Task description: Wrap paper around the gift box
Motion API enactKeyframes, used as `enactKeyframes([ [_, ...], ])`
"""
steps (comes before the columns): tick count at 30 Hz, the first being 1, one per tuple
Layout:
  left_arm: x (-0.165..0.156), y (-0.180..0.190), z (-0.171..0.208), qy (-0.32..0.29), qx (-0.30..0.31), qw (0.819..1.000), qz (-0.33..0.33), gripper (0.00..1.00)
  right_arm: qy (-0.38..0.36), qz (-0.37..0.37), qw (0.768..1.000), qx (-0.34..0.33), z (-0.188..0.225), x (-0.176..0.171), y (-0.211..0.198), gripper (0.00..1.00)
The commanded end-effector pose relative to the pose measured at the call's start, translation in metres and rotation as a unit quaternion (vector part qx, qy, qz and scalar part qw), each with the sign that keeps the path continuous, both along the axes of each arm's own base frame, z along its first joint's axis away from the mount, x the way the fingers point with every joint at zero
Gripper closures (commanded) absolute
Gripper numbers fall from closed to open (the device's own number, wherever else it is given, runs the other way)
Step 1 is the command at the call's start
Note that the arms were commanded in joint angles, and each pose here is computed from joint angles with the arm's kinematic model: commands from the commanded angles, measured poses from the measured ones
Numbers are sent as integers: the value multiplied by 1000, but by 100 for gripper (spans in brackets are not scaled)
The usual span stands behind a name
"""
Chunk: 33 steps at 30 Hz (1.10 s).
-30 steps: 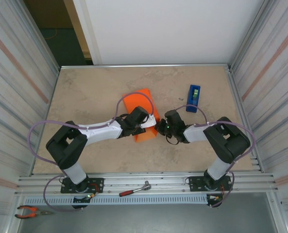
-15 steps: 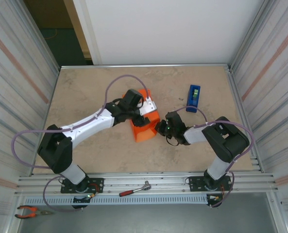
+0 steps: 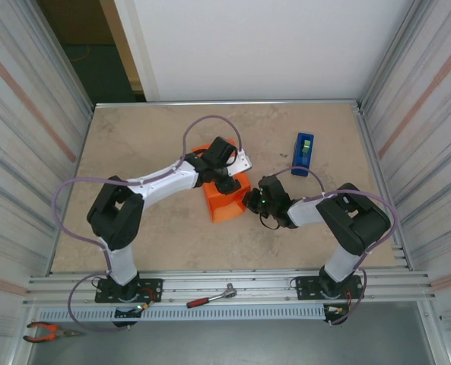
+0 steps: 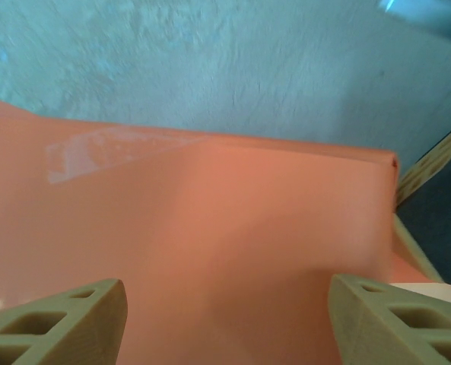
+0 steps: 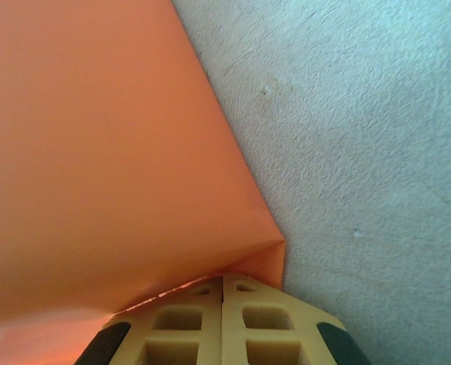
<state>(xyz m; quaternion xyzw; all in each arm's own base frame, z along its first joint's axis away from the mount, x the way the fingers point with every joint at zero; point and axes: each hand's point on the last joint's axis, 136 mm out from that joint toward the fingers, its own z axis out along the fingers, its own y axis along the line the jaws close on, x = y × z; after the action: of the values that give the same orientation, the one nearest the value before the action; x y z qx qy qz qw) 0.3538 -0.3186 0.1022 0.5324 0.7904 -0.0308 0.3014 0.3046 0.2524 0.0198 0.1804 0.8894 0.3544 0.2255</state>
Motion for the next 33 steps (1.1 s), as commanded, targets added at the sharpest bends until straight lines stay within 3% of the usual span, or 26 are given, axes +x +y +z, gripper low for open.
enactKeyframes([
  [1,7,-3,3,-26,23,999,-4,30,34,-1,999,-19,-17,-18,-7,100],
  [5,7,-2,1,-30,26,999,1,30,36,-2,999,-21,-18,-19,-7,100],
  [10,10,-4,31,-48,-6,999,13,29,36,-1,999,-33,-18,-26,-8,100],
  [19,30,38,85,-30,-135,981,137,23,37,3,997,-64,-18,-45,-11,100],
  [24,36,78,91,-4,-211,954,211,20,41,7,997,-68,-22,-54,-7,100],
  [33,38,141,86,59,-355,873,329,14,14,17,997,-78,17,-56,-18,100],
])
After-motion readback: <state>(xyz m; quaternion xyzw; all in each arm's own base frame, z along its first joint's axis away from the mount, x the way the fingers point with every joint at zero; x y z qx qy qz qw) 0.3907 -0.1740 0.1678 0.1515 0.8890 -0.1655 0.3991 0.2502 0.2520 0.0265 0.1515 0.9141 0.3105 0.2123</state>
